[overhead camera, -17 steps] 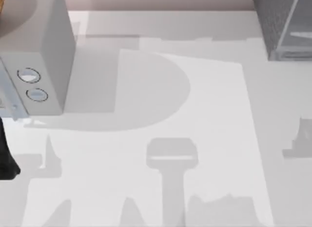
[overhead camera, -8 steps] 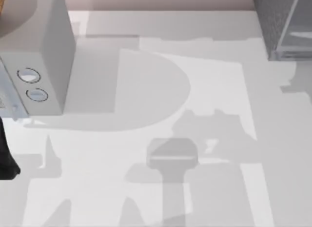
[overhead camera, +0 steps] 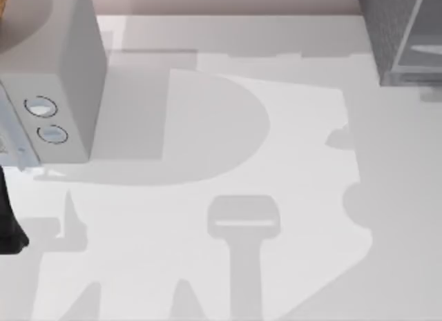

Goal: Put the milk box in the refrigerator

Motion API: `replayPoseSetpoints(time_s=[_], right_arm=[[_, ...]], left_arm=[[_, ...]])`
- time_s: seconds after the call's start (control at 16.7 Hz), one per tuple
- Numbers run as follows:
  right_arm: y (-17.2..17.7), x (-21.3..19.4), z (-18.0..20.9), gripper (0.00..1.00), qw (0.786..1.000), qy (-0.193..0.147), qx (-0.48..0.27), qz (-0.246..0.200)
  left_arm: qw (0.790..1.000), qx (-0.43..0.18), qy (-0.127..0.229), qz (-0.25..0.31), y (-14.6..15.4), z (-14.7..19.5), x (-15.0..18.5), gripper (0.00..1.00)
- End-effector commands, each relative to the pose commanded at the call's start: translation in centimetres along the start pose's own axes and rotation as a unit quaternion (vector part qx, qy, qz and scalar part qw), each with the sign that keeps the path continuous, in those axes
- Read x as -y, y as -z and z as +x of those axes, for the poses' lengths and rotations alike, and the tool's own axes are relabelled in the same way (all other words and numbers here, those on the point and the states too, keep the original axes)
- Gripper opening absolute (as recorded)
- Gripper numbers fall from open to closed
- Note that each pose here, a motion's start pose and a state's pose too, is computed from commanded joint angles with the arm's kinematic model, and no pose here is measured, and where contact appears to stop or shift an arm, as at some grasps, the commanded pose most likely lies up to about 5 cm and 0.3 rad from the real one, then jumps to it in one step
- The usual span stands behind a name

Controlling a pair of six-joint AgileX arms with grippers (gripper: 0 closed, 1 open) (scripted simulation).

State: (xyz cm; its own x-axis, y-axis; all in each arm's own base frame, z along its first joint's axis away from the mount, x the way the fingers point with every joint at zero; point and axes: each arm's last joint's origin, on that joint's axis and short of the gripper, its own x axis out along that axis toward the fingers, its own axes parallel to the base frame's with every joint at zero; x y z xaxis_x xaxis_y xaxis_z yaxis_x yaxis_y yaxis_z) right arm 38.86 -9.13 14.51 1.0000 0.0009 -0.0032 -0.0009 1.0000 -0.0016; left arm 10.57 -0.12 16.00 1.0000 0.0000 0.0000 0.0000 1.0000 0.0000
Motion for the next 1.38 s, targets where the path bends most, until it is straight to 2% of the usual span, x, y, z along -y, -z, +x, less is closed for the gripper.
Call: replayPoseSetpoints(time_s=[0.24,0.78,1.38], right_arm=[[3.3,1.2,1.5,0.0,1.0,0.0,0.0,0.001],[3.5,1.0,2.4,0.0,1.0,-0.005,-0.001,0.003],[1.6,1.3,11.5,0.0,1.0,-0.004,0.006,0.001]], left_arm=[[1.0,0.0,0.0,0.0,0.0,0.0,0.0,1.0],[1.0,0.0,0.0,0.0,0.0,0.0,0.0,1.0],[1.0,0.0,0.0,0.0,0.0,0.0,0.0,1.0]])
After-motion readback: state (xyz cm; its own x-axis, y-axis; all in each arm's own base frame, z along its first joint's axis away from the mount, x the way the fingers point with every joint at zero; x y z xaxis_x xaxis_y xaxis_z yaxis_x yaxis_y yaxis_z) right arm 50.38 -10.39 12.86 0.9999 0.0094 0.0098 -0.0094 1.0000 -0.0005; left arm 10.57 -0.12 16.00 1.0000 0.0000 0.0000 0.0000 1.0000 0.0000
